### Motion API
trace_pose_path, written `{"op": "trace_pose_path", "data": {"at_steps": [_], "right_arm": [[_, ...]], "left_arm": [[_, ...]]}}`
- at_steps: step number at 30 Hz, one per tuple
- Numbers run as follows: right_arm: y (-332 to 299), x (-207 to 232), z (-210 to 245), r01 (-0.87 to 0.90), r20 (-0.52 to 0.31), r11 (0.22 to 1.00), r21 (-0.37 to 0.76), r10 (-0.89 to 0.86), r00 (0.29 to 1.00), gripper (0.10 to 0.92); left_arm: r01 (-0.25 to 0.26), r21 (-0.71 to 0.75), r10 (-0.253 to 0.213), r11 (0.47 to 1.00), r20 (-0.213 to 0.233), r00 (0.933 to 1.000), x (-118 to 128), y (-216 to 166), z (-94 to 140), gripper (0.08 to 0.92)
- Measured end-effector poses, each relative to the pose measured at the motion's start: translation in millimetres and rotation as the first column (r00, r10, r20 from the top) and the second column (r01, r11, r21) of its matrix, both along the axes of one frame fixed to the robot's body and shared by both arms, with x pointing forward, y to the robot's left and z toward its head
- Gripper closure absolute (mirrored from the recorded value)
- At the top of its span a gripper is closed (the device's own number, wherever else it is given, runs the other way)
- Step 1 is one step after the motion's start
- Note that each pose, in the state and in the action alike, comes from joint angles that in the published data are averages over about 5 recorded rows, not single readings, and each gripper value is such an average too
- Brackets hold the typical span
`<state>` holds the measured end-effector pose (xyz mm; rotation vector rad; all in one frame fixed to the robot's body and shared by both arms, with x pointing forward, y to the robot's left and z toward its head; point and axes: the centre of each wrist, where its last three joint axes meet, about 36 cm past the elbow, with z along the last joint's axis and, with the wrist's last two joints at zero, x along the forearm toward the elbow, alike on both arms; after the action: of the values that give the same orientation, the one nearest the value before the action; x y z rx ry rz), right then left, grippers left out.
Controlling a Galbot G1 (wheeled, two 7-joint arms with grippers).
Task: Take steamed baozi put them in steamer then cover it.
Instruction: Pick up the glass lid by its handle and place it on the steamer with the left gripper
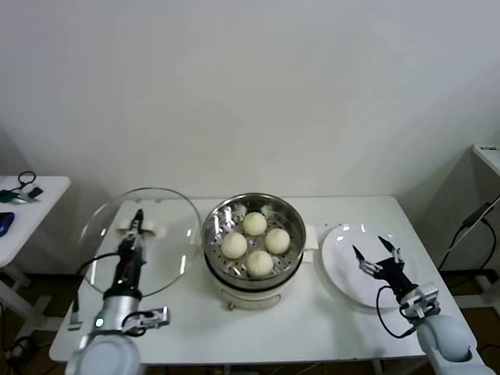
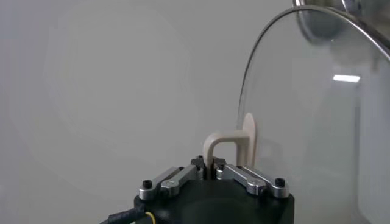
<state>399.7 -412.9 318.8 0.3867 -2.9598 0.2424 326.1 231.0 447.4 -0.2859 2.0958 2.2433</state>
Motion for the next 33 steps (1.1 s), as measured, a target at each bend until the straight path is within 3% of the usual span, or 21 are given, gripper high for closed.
{"op": "trace_pose_path", "data": {"at_steps": [10, 33], "right_arm": [[-9.7, -1.7, -9.1, 0.023, -0.005, 1.000, 0.003, -0.023, 1.000, 0.200], [-14.7, -4.6, -18.1, 0.050, -0.007, 0.999, -0.002, -0.050, 0.999, 0.200]], "left_arm": [[0.116, -0.055, -0.117, 0.992, -0.022, 0.9929, 18.8, -80.7, 20.6, 0.842], [0.107, -0.127, -0.126, 0.986, -0.151, 0.9804, 53.2, -200.4, 4.2, 0.842]]}}
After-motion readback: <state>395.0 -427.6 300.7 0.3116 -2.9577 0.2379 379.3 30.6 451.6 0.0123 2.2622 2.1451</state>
